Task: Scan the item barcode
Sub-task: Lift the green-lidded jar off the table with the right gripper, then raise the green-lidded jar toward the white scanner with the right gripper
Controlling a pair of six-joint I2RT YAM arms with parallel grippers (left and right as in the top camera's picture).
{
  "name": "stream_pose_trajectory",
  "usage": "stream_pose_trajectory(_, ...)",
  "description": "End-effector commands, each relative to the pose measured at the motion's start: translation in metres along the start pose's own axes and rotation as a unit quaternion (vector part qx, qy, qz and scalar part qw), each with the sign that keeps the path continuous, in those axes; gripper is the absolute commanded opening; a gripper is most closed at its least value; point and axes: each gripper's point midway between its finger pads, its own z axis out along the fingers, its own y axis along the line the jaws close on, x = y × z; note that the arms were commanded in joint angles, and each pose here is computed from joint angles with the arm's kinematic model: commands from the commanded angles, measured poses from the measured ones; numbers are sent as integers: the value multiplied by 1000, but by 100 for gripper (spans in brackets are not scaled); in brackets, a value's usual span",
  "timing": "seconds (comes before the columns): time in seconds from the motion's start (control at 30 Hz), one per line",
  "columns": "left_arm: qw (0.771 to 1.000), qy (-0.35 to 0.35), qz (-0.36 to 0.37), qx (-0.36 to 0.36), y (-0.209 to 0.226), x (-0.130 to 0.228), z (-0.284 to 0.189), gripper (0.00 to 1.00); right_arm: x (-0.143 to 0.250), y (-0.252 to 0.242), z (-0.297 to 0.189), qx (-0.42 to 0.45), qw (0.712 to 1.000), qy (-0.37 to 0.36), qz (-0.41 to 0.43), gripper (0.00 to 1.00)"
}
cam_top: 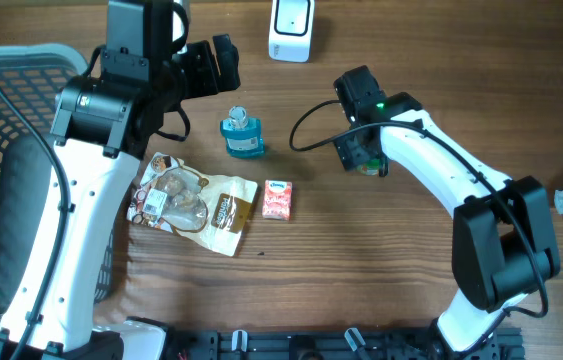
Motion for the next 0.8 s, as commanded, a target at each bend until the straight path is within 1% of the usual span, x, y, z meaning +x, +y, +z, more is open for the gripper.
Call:
stream_pose_trajectory(0.0,1000,-1,-3,-3,0,0,0,100,-1,27,4,-76,996,5,57,100)
stream_pose_trajectory(0.07,1000,-1,-3,-3,0,0,0,100,-4,35,2,-101,988,6,116,100)
stream_pose_trajectory(0.13,1000,-1,-3,-3,0,0,0,100,-8,35,-2,-102,972,12,212,100)
stream_pose_trajectory(0.17,1000,-1,-3,-3,0,0,0,100,-9,32,-4,-96,959,17,265,100)
stream_pose_trajectory(0.2,1000,0,-3,-4,0,0,0,100,-11,31,-6,-93,950,20,297,100)
stream_pose_trajectory(0.3,1000,4,-3,-5,1,2,0,100,-13,27,-16,-87,909,35,406,100)
stream_pose_trajectory(0.4,1000,4,-3,-5,1,2,0,100,-8,24,-24,-76,878,57,469,100)
stream_pose_trajectory(0.43,1000,4,-3,-5,1,2,0,100,-5,22,-32,-66,855,72,510,100)
stream_pose_trajectory(0.5,1000,4,-3,-5,1,2,0,100,2,19,-42,-49,820,95,563,100)
stream_pose_trajectory(0.6,1000,4,-3,-5,1,2,0,100,22,21,-51,-19,752,141,643,100)
stream_pose_trajectory(0.63,1000,4,-3,-5,1,2,0,100,26,29,-53,-25,726,162,668,100)
stream_pose_trajectory(0.67,1000,4,-3,-5,1,2,0,100,26,33,-54,-28,705,171,687,100)
stream_pose_trajectory(0.7,1000,4,-3,-5,1,2,0,100,26,36,-55,-27,676,179,714,100)
stream_pose_trajectory(0.73,1000,4,-3,-5,1,2,0,100,25,36,-55,-19,637,180,749,100)
stream_pose_trajectory(0.77,1000,6,-3,-6,1,3,0,100,20,37,-54,-21,604,176,777,100)
